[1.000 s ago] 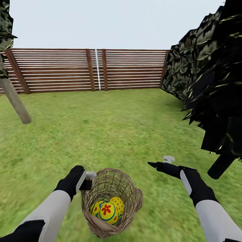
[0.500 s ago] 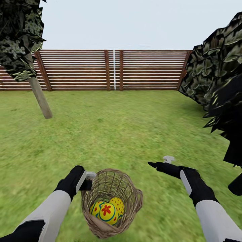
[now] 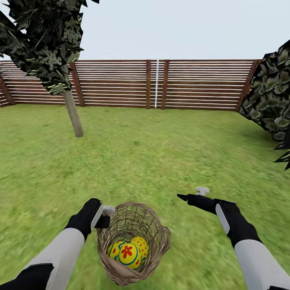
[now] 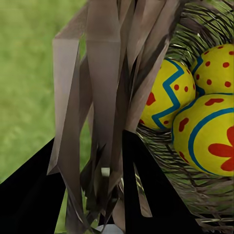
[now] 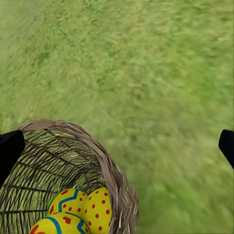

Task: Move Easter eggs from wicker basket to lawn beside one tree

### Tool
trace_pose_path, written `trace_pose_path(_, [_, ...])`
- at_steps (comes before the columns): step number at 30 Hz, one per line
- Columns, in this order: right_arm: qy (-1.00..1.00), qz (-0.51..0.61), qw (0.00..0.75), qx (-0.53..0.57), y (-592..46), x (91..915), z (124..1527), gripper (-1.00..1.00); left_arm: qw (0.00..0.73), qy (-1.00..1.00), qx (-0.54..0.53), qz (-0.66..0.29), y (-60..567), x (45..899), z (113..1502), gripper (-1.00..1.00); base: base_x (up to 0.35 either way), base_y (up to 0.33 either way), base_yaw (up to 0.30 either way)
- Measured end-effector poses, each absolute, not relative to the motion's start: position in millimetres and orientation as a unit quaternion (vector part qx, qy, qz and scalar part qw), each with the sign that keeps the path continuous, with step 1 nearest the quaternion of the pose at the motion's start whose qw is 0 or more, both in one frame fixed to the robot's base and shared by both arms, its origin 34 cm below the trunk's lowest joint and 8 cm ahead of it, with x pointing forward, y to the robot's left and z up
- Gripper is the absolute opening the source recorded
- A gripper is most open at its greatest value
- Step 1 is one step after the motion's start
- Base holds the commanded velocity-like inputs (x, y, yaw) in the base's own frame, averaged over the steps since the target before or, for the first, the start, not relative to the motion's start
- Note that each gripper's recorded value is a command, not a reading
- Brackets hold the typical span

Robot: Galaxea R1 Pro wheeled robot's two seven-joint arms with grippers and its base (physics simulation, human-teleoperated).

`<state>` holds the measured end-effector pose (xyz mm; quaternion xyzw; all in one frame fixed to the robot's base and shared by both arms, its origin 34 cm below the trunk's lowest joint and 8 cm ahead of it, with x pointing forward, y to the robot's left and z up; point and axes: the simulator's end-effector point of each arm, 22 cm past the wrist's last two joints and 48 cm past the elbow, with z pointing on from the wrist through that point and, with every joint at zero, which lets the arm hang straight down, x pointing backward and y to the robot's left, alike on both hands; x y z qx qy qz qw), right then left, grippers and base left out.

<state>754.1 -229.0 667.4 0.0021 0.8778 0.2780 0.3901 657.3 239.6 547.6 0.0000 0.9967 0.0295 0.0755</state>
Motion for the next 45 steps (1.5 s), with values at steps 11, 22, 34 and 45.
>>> trace_pose_path(11, [0.878, 0.278, 0.39, 0.002, -228.3, 754.0, 667.4, 1.0, 0.075, 0.997, -0.002, 0.029, 240.2, 657.3, 547.6, -1.0, 0.0, 0.0, 0.27])
trace_pose_path(22, [0.878, 0.277, 0.39, 0.002, -229.2, 754.1, 666.9, 1.0, 0.075, 0.997, -0.004, 0.029, 242.3, 656.8, 547.1, -1.0, 0.0, 0.0, 0.229])
trace_pose_path(34, [0.878, 0.277, 0.39, 0.002, -229.3, 754.1, 666.9, 1.0, 0.075, 0.997, -0.007, 0.027, 242.5, 657.0, 547.3, -1.0, 0.0, 0.0, 0.181])
trace_pose_path(45, [0.878, 0.277, 0.391, 0.003, -230.2, 754.4, 667.4, 1.0, 0.072, 0.997, -0.022, 0.018, 243.9, 655.3, 546.0, -1.0, 0.0, 0.0, 0.13])
